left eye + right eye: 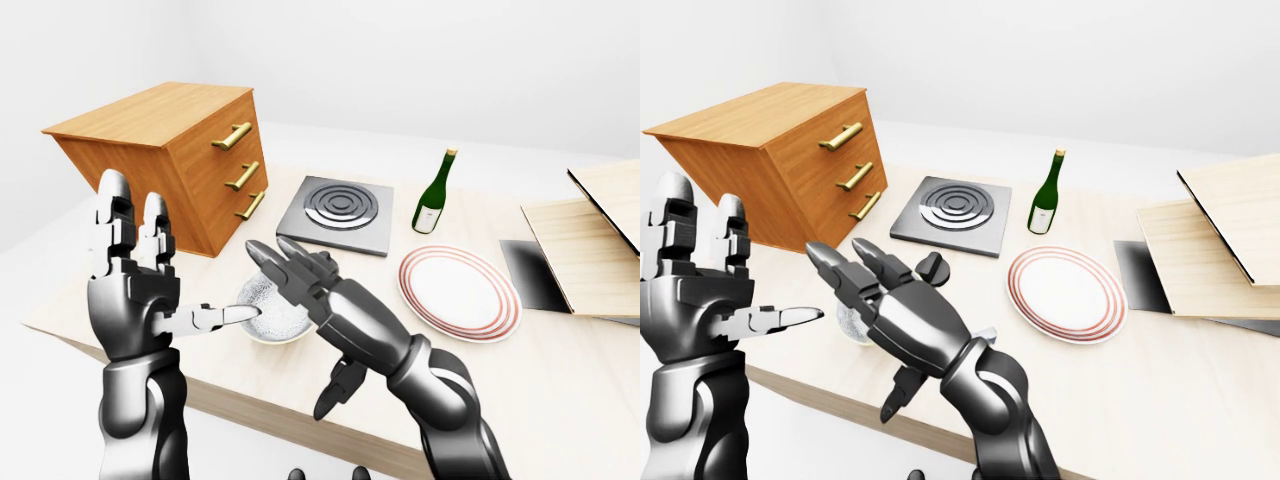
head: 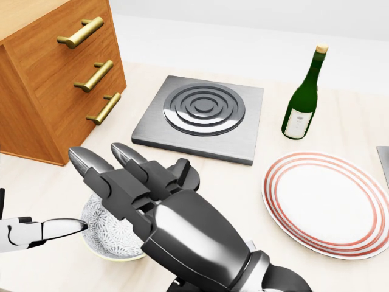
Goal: Pick up the akita bowl and put it on the plate.
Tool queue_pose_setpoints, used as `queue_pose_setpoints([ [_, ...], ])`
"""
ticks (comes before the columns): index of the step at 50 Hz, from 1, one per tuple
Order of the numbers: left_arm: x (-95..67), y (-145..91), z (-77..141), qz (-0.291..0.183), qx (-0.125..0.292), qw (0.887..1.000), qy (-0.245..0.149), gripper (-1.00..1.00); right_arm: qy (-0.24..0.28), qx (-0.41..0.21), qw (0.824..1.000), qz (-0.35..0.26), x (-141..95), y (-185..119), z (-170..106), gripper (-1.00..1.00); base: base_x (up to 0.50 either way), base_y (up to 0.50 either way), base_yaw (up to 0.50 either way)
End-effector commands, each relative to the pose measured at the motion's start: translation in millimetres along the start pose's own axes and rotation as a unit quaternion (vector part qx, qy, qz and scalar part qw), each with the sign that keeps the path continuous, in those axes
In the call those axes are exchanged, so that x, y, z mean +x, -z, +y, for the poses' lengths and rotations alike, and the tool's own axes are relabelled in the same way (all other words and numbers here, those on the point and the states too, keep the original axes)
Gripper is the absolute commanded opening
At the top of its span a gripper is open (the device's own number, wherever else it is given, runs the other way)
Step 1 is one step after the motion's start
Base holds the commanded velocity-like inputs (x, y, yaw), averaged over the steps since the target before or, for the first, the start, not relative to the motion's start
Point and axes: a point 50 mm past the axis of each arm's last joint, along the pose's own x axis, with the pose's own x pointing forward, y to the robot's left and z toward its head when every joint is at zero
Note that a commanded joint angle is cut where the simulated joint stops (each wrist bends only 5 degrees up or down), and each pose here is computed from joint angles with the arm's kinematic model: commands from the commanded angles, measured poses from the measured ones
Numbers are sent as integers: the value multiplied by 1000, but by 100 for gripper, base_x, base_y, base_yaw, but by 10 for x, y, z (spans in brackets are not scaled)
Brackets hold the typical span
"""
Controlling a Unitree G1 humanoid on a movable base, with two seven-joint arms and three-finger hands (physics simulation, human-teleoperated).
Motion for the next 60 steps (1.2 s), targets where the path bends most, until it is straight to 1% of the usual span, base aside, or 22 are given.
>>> queue_pose_setpoints([
  [1, 10, 32, 5, 6, 1, 1000, -1, 100, -17, 4, 999, 39, 100, 168, 42, 100, 0, 0, 0],
  [4, 11, 3, 3, -1, 1, 1000, -1, 100, -19, 10, 999, 46, 104, 212, 47, 100, 0, 0, 0],
  [13, 12, 8, 4, 0, 1, 1000, -2, 100, -25, 6, 998, 49, 133, 219, 56, 100, 0, 0, 0],
  [23, 10, 7, 0, 0, 0, 1000, -1, 100, -52, -10, 997, 55, 181, 213, 87, 100, 0, 0, 0],
  [32, 6, -3, 4, -1, 0, 1000, -2, 100, -60, -23, 996, 63, 230, 212, 130, 100, 0, 0, 0],
  [38, 1, 0, 0, 0, 0, 1000, -2, 100, -67, -24, 994, 85, 235, 294, 161, 100, 0, 0, 0],
  [42, 6, -8, 0, -2, 0, 1000, -1, 100, -84, -18, 990, 111, 219, 410, 236, 100, 0, 0, 0],
  [45, 5, -24, 0, -6, -1, 1000, -2, 100, -92, -26, 988, 125, 230, 463, 261, 100, 0, 0, 0],
  [50, 9, 5, 1, 0, 0, 1000, -2, 100, -86, -30, 986, 142, 265, 554, 204, 100, 0, 0, 0],
  [54, 6, -14, -2, -4, -1, 1000, -1, 100, -85, -29, 984, 154, 274, 611, 190, 100, 0, 0, 0],
  [60, 4, -14, -4, -3, 0, 1000, 0, 100, -81, -42, 983, 159, 320, 631, 141, 100, 0, 0, 0],
])
